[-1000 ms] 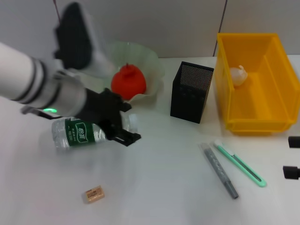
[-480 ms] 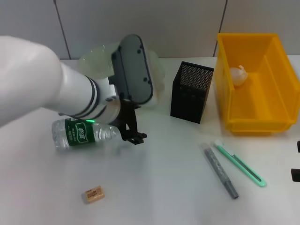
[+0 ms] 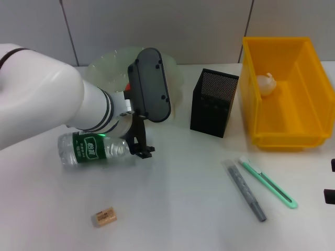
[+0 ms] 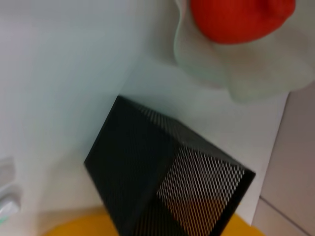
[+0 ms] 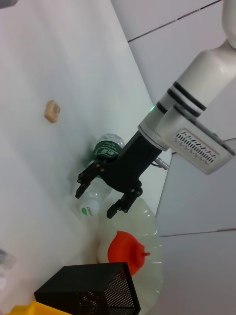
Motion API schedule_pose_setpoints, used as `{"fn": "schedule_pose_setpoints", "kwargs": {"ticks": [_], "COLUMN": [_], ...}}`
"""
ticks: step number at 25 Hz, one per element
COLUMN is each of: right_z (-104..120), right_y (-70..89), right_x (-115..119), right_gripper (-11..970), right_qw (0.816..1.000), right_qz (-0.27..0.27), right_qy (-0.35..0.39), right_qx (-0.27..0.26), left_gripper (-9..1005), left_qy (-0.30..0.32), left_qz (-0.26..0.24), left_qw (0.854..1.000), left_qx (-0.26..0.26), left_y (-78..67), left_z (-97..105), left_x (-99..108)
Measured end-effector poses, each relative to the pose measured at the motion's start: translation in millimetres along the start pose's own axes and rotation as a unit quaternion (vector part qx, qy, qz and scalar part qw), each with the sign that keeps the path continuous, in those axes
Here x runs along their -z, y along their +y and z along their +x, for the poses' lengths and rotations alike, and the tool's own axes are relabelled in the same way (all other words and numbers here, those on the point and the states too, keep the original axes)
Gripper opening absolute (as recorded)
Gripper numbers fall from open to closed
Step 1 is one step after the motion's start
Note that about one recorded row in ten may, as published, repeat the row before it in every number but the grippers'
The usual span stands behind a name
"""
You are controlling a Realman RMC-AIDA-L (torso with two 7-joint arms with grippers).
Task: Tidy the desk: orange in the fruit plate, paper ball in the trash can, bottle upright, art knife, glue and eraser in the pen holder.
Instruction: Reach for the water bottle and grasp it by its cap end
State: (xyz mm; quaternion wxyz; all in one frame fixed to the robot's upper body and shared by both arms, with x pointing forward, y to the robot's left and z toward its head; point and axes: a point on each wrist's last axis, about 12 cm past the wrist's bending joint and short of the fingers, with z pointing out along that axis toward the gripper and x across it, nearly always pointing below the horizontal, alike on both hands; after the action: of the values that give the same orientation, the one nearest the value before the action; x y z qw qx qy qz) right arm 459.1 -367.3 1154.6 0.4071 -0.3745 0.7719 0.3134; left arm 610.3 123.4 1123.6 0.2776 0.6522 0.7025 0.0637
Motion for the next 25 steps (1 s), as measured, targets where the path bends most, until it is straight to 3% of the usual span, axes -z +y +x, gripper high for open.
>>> {"fn": "schedule_pose_setpoints", "kwargs": {"ticks": [13,22,25], "right_z": [2.0,5.6,4.3], "right_y": [-1.3,-5.4,-7.0], "right_x": [-4.3,-11.0,-12.7], "right_gripper": [776,776,776], "right_qw": [1.0,1.0,1.0], "right_qz": [-0.005,-0.007,-0.006], "right_qy": [-0.007,-0.02,-0.021], "right_qx": [-0.009,-0.023,-0.022], "left_gripper": [800,798,691], "left_qy": [0.029,0.04,0.046], "left_qz": [0.01,0.018,0.011], "left_qw": [0.999,0.998,0.998], "left_qx": [-0.021,-0.041,-0.042], "left_y": [8.6,0.8,1.9], "left_z": [-5.5,-10.1,-9.3], "left_x": [-9.9,-12.8,-12.2]}}
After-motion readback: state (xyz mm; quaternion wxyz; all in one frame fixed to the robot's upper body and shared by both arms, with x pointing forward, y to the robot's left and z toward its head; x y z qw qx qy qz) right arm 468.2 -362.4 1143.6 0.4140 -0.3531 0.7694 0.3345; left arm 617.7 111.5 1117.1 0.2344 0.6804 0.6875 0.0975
